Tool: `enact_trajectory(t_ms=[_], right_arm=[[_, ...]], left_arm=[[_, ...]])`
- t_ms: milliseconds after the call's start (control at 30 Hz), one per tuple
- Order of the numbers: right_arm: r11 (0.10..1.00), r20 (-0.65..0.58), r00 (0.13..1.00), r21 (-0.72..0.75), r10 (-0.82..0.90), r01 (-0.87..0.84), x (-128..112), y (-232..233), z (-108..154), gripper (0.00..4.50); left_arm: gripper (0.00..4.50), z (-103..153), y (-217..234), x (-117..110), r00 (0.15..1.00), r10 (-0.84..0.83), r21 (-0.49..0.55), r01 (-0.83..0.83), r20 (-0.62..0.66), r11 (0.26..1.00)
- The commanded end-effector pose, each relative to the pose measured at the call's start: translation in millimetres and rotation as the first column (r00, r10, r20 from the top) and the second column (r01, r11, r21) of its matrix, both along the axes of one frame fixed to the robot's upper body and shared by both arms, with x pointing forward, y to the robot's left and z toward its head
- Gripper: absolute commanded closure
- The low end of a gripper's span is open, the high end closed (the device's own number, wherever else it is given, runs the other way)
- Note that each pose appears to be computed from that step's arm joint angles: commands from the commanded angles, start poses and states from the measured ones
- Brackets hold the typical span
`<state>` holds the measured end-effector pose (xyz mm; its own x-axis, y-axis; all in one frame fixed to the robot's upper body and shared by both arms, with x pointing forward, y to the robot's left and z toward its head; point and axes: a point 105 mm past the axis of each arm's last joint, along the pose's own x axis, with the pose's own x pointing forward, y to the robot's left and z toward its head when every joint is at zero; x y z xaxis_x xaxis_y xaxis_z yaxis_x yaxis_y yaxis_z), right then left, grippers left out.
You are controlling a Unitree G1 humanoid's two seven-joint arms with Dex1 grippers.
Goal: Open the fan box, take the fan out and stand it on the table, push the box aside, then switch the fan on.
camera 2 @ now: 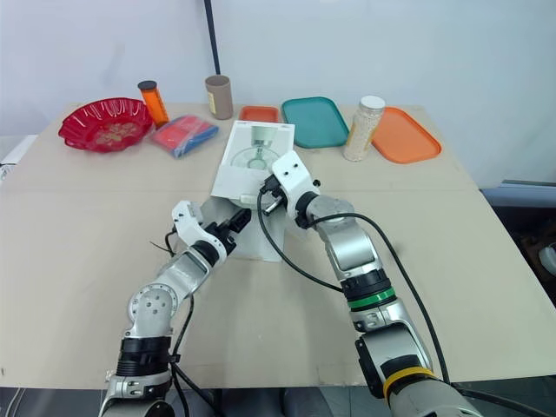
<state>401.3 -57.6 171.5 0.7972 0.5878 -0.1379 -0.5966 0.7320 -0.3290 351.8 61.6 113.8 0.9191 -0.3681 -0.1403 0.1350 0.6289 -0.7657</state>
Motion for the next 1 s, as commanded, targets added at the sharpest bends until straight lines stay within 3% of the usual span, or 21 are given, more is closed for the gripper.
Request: enact_trajectory(t_ms=[33, 300, 567, 733, 1000], right_arm=[[0.999, -0.079, 0.997, -0.042, -0.022, 0.019, -1, -7, -29, 4.50], [0.999, -0.083, 0.996, -0.049, -0.018, 0.014, -4, -6, -33, 4.50], [0.998, -0.086, 0.996, -0.063, -0.021, 0.015, -2, -8, -36, 4.50], [0.997, -0.089, 0.996, -0.069, -0.025, 0.018, -2, -8, -38, 4.50], [0.997, -0.088, 0.996, -0.077, -0.033, 0.026, 0, -12, -38, 4.50]], left_arm=[[0.09, 4, -7, 4, 1.000, 0.017, -0.057, -0.016, 0.020, 0.998], [0.09, 3, -11, 9, 1.000, 0.008, -0.139, -0.005, 0.020, 0.990], [0.09, 20, -23, 3, 0.994, -0.050, -0.235, 0.071, 0.096, 0.969], [0.09, 18, -30, -3, 0.991, -0.086, -0.229, 0.107, 0.098, 0.968], [0.09, 11, -28, 11, 0.997, -0.042, -0.224, 0.054, 0.058, 0.973]])
